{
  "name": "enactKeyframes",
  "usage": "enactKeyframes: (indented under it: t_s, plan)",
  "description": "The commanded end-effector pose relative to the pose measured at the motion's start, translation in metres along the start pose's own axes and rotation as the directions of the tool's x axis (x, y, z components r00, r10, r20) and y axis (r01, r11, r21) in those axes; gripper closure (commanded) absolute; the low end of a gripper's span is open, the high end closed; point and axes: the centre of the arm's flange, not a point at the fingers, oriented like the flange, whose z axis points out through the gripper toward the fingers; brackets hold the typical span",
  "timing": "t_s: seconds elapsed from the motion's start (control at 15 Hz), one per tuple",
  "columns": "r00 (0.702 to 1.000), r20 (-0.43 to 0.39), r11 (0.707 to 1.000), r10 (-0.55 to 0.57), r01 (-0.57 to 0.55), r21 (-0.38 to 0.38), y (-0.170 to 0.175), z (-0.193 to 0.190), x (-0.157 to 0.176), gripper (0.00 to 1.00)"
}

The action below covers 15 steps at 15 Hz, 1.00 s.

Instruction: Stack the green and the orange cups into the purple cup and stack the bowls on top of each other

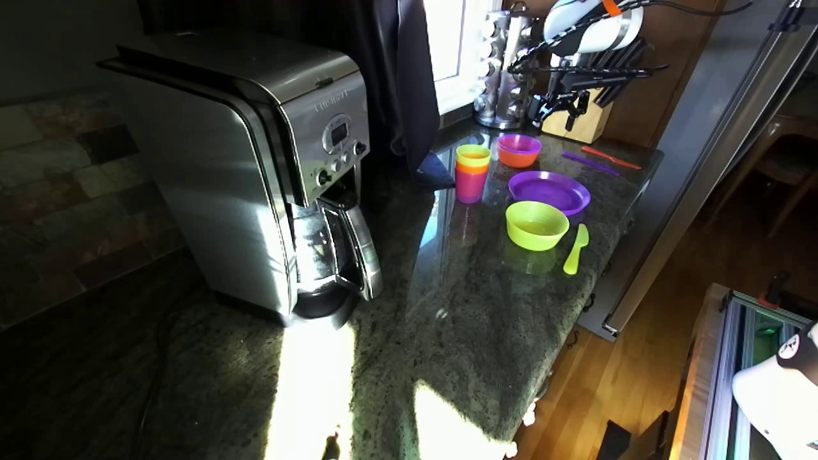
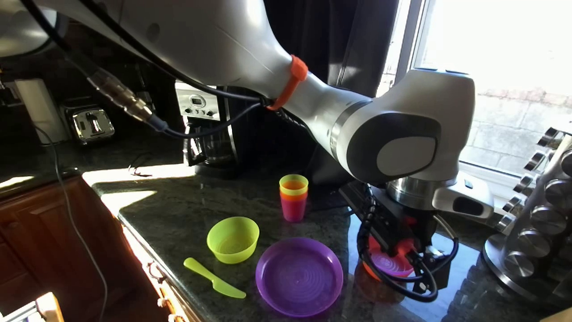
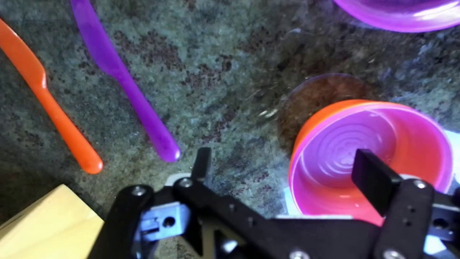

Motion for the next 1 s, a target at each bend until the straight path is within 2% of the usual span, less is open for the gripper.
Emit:
enactKeyframes:
  t_s: [0.0, 0.6, 0.67, 0.73, 0.8, 0.93]
  plan:
    - [0.998, 0.026, 0.998, 0.055, -0.056, 0.030, -0.002, 0.013, -0.001, 0.00]
    - [0.989, 0.055, 0.987, 0.135, -0.139, 0.077, -0.013, 0.042, 0.007, 0.02]
    - [0.988, 0.057, 0.986, 0.144, -0.148, 0.080, -0.013, 0.043, 0.008, 0.17]
    - [0.987, 0.058, 0.985, 0.150, -0.155, 0.082, -0.013, 0.044, 0.009, 0.27]
    - [0.986, 0.059, 0.984, 0.155, -0.160, 0.085, -0.014, 0.045, 0.009, 0.29]
    - [0.985, 0.059, 0.982, 0.164, -0.169, 0.088, -0.014, 0.046, 0.011, 0.45]
